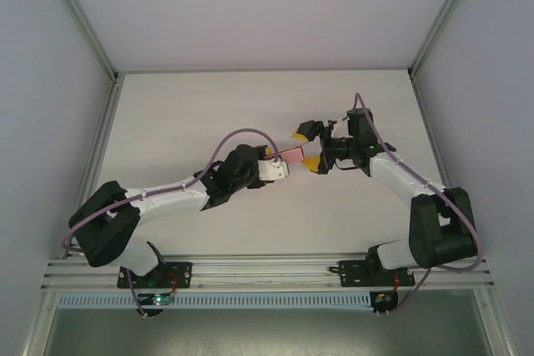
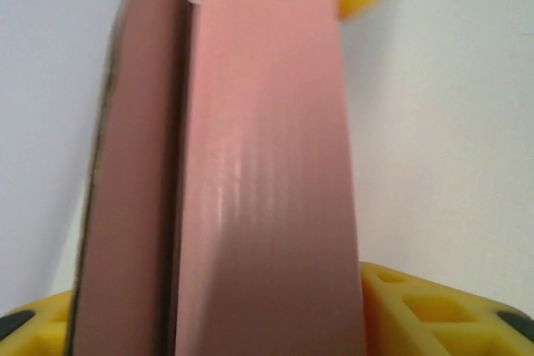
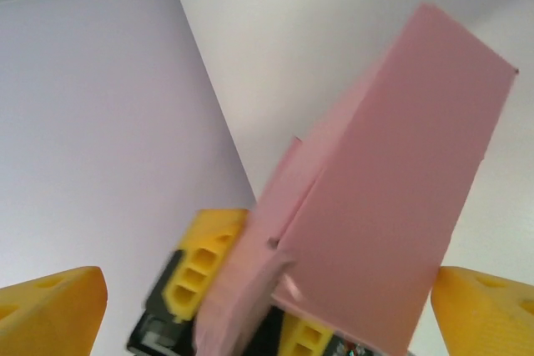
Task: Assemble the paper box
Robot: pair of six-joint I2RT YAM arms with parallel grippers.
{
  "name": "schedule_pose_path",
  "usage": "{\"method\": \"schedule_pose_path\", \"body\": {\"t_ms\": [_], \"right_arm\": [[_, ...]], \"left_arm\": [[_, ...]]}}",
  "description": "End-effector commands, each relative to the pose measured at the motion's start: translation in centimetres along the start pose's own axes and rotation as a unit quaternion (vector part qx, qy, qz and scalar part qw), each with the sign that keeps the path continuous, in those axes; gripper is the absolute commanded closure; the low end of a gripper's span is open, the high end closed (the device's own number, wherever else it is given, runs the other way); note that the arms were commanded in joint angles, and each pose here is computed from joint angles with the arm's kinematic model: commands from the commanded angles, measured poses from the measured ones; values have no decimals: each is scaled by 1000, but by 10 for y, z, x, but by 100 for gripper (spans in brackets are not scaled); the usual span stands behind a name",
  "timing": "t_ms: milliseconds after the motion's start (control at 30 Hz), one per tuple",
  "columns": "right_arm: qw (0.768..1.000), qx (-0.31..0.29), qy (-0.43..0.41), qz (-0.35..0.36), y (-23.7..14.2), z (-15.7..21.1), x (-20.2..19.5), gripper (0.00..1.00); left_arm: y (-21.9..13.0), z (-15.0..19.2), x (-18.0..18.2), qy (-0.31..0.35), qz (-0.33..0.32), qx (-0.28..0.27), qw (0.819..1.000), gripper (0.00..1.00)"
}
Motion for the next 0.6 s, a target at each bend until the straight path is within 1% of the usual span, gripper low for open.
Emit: {"method": "schedule_pose_path", "body": {"t_ms": [0,33,100,167,233,267,333,367,433,467,500,567], "right_arm": [[992,-72,-98,18,-28,-10,31,1],[989,-92,-113,25,-33,-12,33,1],[978,-137,-148,45,-44,-14,38,1],[959,-184,-207,67,-55,-14,44,2],[931,-235,-268,78,-66,-13,50,2],[910,-264,-309,79,-72,-11,54,2],[869,-301,-387,73,-79,-4,57,2],[848,-310,-426,57,-82,2,58,1],[821,-319,-472,29,-83,13,58,1],[808,-312,-501,10,-83,19,60,1],[805,-308,-507,5,-82,22,59,1],[804,-279,-526,11,-77,27,57,2]], "left_arm": [[-7,-1,-6,-25,35,24,999,53],[-8,2,-8,-27,40,29,998,57],[-9,7,-10,-38,46,33,998,59],[-10,13,-13,-51,60,33,996,60],[-9,18,-12,-69,72,29,995,60],[-9,20,-10,-83,83,27,993,60],[-8,24,-5,-115,105,27,987,60],[-9,26,-3,-129,128,28,983,60],[-10,29,2,-155,169,30,973,60],[-11,31,5,-170,191,27,966,60],[-11,32,10,-185,205,23,961,60],[-14,35,17,-205,246,16,947,60]]}}
Point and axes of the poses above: each hand's point on the last joint's axis, 136 mm out from that joint toward the fingers, its own y axis out along the fingers, its own x axis along the line the jaws close on, z = x × y, the point moved 9 cm from there along -y, back along the fingers, and after that the axes turned 13 degrees about -y, right-handed, at the moved point
